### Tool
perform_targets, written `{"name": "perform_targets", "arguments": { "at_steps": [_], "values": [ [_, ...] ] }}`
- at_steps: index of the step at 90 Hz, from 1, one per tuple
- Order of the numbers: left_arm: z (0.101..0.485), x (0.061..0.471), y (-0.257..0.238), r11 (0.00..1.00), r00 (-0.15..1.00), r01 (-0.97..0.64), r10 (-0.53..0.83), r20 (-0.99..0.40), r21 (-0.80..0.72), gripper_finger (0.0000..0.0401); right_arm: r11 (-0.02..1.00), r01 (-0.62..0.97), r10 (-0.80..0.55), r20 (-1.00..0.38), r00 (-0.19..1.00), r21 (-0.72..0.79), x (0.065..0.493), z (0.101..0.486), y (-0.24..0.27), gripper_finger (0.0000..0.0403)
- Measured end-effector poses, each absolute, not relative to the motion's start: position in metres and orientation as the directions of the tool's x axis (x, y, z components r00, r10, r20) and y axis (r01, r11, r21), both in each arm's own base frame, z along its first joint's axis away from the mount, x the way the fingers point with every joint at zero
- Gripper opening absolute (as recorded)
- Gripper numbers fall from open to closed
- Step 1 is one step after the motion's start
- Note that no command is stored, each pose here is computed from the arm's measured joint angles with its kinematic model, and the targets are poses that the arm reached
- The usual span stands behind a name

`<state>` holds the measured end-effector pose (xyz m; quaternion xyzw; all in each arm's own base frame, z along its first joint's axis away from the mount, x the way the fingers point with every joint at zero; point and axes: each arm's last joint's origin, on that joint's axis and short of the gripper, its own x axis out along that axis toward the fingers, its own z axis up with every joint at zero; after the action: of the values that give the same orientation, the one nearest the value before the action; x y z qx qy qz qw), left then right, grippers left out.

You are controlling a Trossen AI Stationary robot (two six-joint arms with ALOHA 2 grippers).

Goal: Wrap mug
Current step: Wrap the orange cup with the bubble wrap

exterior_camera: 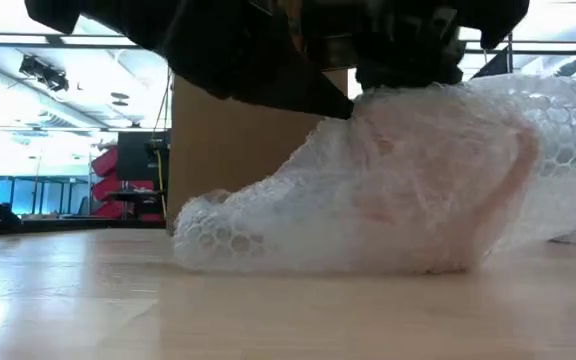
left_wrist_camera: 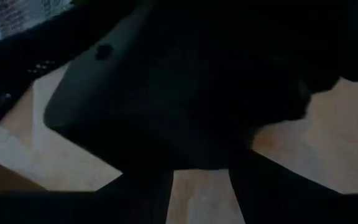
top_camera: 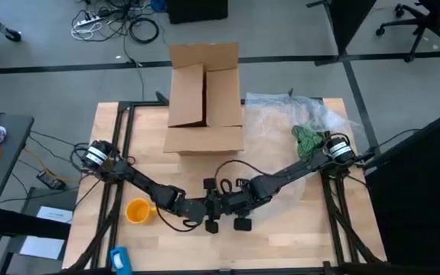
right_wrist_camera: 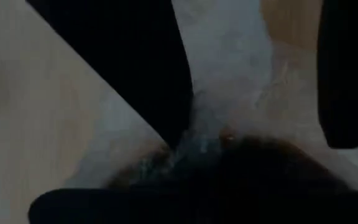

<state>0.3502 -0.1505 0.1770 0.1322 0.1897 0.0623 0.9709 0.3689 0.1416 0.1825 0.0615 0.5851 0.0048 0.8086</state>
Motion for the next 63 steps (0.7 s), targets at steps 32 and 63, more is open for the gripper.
{"name": "perform_targets", "arguments": {
  "at_steps": [32, 63],
  "values": [
    [0.179, 0.352, -0.150, 0.953, 0.926, -0.078, 0.178, -0.332, 0.292, 0.0133, 0.996, 0.039, 0.060, -0.955, 0.289, 0.074, 0.367, 0.234, 0.147, 0.0000],
    [0.178, 0.351, -0.150, 0.954, 0.924, -0.078, 0.178, -0.339, 0.290, 0.0133, 0.992, 0.016, 0.116, -0.955, 0.273, 0.126, 0.363, 0.278, 0.159, 0.0000]
  ]
}}
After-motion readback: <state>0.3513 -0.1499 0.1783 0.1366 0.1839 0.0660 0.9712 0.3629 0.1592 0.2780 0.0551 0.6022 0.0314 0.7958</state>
